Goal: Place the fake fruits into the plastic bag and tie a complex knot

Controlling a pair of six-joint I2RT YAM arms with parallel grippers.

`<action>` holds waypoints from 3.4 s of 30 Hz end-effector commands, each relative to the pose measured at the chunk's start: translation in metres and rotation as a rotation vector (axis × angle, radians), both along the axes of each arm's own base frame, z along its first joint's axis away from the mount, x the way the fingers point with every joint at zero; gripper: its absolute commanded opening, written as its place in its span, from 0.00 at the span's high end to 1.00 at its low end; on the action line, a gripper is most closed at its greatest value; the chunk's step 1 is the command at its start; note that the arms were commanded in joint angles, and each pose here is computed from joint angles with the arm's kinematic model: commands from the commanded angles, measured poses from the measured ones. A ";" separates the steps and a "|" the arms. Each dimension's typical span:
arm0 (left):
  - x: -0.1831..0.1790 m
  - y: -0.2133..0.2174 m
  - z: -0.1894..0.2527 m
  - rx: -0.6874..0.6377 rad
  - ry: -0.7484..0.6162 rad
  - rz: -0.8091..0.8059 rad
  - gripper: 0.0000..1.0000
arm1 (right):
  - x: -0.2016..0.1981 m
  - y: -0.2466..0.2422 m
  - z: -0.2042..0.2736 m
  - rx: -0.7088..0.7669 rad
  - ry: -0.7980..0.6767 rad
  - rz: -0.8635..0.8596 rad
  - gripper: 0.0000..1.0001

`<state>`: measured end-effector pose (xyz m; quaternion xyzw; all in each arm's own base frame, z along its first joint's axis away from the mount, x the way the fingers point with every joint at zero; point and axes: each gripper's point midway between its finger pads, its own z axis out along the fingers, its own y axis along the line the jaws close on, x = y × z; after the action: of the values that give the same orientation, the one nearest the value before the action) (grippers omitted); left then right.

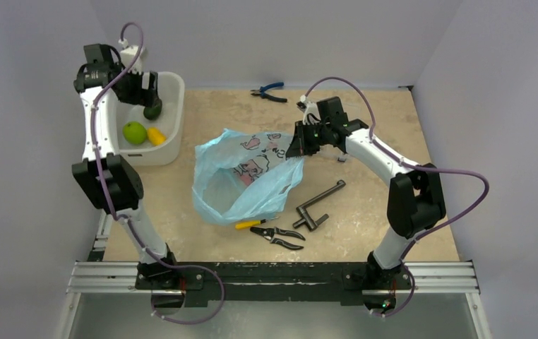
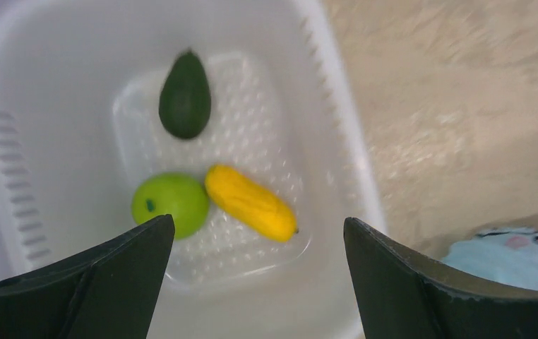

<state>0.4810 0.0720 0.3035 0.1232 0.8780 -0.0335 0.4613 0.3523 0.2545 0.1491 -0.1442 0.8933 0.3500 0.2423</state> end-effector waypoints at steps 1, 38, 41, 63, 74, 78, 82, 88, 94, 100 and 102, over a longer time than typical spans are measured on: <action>-0.022 0.047 -0.081 0.083 0.270 0.054 0.12 | 0.016 0.002 0.025 0.013 -0.096 0.003 1.00; -0.163 0.005 -0.096 0.037 0.275 -0.229 0.12 | 0.004 -0.010 0.017 0.017 -0.077 0.001 1.00; -0.130 0.010 -0.108 0.089 0.265 -0.368 0.12 | 0.004 -0.010 0.016 0.013 -0.074 0.003 1.00; -0.041 0.023 -0.252 0.358 0.409 -0.707 0.17 | -0.001 -0.009 0.008 0.009 -0.040 0.034 1.00; -0.061 0.017 -0.160 0.166 0.281 -0.560 0.75 | 0.002 -0.007 0.009 0.021 -0.045 0.035 1.00; -0.077 0.013 -0.083 0.121 0.153 -0.487 0.78 | 0.003 -0.005 0.011 0.029 -0.044 0.029 1.00; -0.116 -0.063 0.010 0.082 -0.038 -0.611 0.79 | 0.004 -0.002 0.014 0.050 -0.042 0.028 1.00; -0.216 -0.221 0.081 -0.007 -0.224 -0.986 0.78 | 0.009 -0.002 0.017 0.044 -0.050 0.010 1.00; -0.260 -0.299 -0.002 0.010 -0.027 -1.186 0.78 | 0.005 0.000 0.023 0.067 -0.022 0.000 1.00; -0.209 -0.281 -0.113 0.255 0.105 -0.928 0.76 | -0.011 -0.007 0.029 0.053 -0.001 0.020 1.00; -0.194 -0.275 -0.135 0.325 0.096 -0.889 0.76 | -0.017 -0.008 0.028 0.047 0.011 0.044 1.00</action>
<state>0.2376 -0.2231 0.1861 0.5921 0.7228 -0.2177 0.2823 0.3453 0.2477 0.1426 -0.1322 0.8975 0.3595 0.2186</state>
